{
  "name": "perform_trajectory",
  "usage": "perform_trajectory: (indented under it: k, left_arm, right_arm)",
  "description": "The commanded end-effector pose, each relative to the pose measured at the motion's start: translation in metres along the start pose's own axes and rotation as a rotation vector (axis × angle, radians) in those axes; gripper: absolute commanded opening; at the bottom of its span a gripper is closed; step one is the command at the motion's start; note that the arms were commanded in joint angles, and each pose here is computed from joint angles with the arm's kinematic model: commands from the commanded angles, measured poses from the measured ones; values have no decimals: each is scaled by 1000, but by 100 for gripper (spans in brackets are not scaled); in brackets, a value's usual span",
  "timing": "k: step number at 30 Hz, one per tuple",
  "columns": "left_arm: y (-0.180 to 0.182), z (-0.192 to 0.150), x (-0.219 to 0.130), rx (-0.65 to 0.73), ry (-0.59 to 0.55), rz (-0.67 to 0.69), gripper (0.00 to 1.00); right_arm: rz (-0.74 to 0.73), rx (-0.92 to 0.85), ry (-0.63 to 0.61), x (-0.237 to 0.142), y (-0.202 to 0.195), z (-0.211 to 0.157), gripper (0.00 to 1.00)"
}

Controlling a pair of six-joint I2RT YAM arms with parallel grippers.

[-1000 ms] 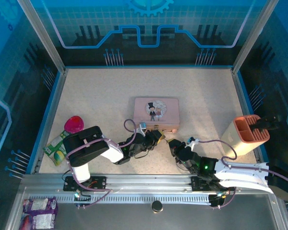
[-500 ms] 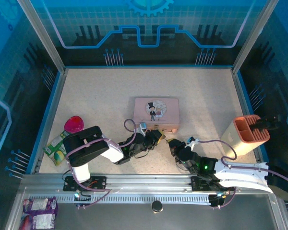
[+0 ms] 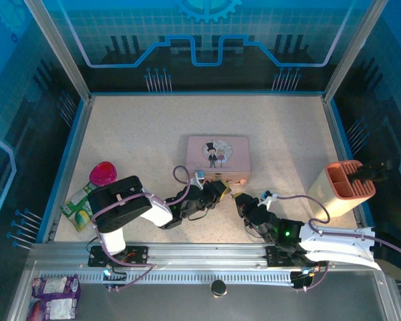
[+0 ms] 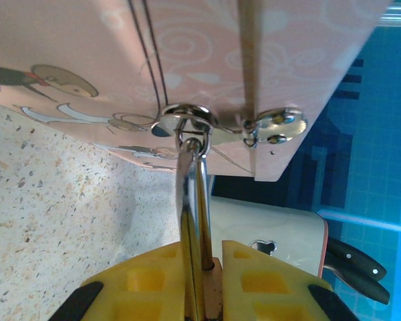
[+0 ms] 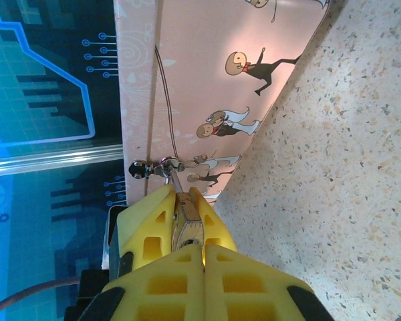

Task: Unlock the padlock with the key

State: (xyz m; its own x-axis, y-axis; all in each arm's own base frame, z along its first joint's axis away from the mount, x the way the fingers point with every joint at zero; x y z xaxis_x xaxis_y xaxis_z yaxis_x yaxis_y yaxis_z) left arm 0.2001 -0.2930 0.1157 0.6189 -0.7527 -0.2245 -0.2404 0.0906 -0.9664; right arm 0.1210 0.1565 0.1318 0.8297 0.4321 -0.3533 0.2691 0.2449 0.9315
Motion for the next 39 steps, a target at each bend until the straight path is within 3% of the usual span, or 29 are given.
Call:
perform_trajectory:
  k: [1, 39]
  left_arm:
    - [-39, -19, 3, 5, 87, -174, 0]
    - [-33, -22, 6, -6, 95, -160, 0]
  right_arm:
    - [21, -4, -48, -1, 7, 2, 0]
    - [57, -34, -4, 8, 25, -13, 0]
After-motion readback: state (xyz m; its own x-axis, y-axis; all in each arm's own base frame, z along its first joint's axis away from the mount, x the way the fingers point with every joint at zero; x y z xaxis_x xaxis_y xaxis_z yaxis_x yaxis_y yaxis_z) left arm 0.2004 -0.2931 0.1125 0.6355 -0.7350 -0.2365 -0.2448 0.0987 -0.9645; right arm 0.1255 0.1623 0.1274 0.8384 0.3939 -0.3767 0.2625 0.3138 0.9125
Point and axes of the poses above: each hand's point on the last joint's axis, 136 mm out from that joint toward the fingers, its own x axis out along the fingers, its own y axis along the line the jaws close on, z = x × y, the point moved 9 cm from there along -x, back along the fingers, and after that the axes turned 4 degrees about -x, right-handed, at the moved point
